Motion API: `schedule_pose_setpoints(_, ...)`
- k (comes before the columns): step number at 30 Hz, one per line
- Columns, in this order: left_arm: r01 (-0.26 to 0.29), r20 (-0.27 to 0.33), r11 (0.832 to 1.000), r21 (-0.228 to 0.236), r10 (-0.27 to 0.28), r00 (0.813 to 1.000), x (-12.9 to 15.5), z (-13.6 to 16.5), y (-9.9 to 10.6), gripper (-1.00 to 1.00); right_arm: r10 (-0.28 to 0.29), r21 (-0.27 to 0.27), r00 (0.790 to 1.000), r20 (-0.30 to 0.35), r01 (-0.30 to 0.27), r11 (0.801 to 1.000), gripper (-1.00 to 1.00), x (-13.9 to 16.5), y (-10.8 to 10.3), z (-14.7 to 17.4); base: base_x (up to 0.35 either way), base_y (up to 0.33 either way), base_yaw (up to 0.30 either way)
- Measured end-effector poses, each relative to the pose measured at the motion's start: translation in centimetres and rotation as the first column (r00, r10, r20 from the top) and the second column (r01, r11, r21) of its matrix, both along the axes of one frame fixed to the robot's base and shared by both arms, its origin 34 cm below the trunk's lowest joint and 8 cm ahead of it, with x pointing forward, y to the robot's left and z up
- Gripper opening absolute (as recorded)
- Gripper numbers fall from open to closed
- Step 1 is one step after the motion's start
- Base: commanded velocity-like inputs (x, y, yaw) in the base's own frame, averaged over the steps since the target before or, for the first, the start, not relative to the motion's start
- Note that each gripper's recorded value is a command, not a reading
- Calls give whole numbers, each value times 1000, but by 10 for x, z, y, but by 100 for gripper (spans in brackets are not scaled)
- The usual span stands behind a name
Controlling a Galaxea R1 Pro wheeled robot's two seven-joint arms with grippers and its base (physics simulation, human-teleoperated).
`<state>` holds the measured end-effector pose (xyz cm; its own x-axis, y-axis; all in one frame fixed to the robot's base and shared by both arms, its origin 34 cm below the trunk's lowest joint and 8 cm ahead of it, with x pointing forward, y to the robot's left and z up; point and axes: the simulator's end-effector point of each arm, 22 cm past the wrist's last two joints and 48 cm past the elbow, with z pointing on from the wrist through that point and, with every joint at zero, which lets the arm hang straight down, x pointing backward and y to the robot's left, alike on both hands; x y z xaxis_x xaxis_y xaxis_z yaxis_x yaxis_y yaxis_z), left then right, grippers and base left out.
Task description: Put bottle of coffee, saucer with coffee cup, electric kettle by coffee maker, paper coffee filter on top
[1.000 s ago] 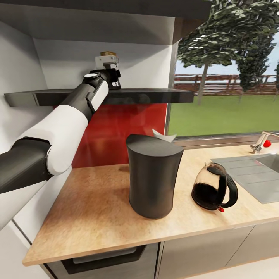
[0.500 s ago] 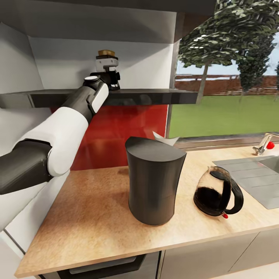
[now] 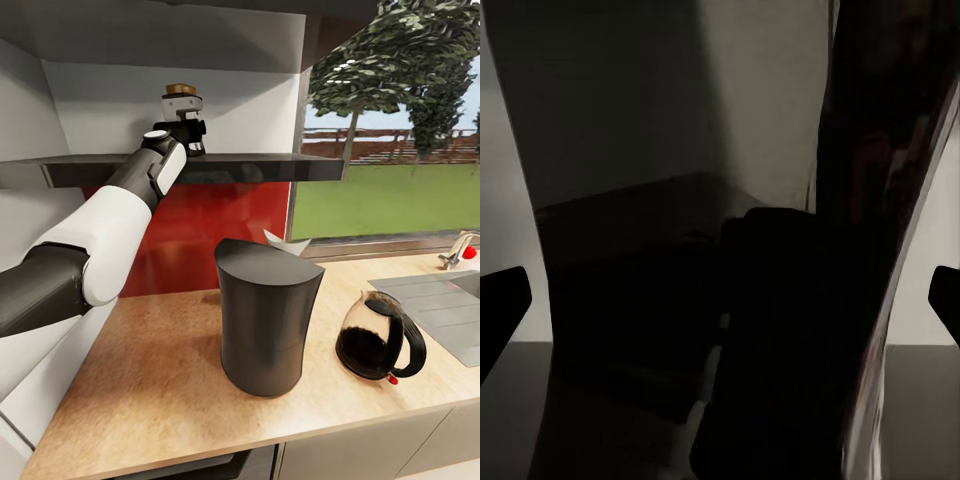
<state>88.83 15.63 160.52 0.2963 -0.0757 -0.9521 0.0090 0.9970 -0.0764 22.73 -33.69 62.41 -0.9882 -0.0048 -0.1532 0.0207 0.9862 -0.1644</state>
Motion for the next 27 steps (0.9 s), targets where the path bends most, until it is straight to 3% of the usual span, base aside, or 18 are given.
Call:
schedule_pose_setpoints(7, 0, 2, 1000, 2, 0, 1000, 0, 0, 0, 100, 0, -1, 1000, 0, 0, 1000, 100, 0, -1, 0, 3, 0, 0)
schedule_pose_setpoints(8, 0, 5, 1000, 3, 0, 1000, 0, 1, 0, -100, 0, -1, 1000, 0, 0, 1000, 100, 0, 0, 0, 0, 0, 0)
schedule_pose_setpoints(27, 5, 10, 1000, -5, -5, 1000, 0, 2, -1, -100, 0, 0, 1000, 0, 0, 1000, 100, 0, 0, 0, 0, 0, 0)
